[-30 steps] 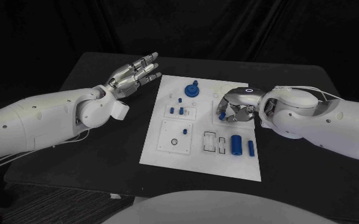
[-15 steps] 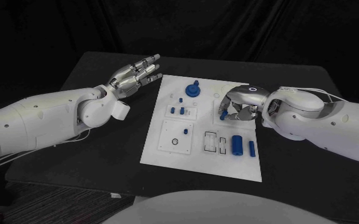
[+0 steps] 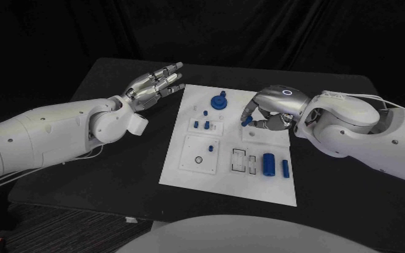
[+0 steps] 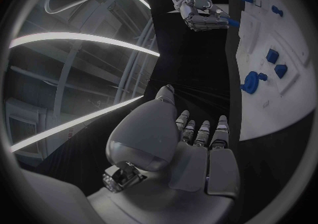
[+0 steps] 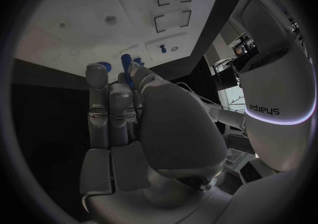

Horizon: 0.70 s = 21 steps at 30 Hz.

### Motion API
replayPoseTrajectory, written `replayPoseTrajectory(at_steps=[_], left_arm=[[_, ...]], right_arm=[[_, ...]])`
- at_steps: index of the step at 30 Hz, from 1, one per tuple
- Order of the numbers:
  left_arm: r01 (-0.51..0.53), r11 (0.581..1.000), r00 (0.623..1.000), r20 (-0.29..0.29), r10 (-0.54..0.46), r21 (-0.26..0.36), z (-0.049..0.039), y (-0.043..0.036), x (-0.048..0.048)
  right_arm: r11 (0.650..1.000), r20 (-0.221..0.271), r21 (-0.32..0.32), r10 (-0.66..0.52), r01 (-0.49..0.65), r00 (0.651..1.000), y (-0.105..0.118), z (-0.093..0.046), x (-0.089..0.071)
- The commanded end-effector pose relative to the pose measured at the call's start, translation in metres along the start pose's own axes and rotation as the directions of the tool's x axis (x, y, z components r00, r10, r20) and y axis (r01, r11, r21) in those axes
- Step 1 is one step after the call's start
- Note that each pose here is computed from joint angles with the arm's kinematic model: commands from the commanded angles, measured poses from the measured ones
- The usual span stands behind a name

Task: Assemble the parts on the task board

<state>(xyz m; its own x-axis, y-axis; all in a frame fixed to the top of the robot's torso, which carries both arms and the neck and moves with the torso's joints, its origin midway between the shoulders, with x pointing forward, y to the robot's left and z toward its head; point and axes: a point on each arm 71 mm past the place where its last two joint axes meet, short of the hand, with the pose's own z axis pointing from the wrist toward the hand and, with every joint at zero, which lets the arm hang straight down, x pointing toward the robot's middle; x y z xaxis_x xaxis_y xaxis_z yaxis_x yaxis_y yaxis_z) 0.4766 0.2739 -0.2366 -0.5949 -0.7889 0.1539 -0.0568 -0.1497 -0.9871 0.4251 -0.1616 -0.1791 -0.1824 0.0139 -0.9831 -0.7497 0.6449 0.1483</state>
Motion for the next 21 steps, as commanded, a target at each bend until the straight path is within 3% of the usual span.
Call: replayPoseTrajectory(at_steps=[1, 11, 21], left_arm=[[0.013, 1.000, 1.000, -0.011, -0.013, 0.007, 0.0004, 0.0001, 0.0018], [0.017, 1.000, 1.000, -0.020, -0.017, 0.007, 0.0031, 0.0011, 0.0043], [0.017, 1.000, 1.000, -0.020, -0.017, 0.006, 0.0036, 0.0014, 0.0047]], right_arm=[[0.999, 0.039, -0.031, -0.023, 0.024, 0.999, 0.014, 0.003, -0.008], [0.987, -0.048, -0.160, -0.031, 0.023, 0.998, 0.061, 0.038, -0.006], [0.972, -0.102, -0.235, -0.025, 0.001, 0.994, 0.091, 0.072, 0.017]])
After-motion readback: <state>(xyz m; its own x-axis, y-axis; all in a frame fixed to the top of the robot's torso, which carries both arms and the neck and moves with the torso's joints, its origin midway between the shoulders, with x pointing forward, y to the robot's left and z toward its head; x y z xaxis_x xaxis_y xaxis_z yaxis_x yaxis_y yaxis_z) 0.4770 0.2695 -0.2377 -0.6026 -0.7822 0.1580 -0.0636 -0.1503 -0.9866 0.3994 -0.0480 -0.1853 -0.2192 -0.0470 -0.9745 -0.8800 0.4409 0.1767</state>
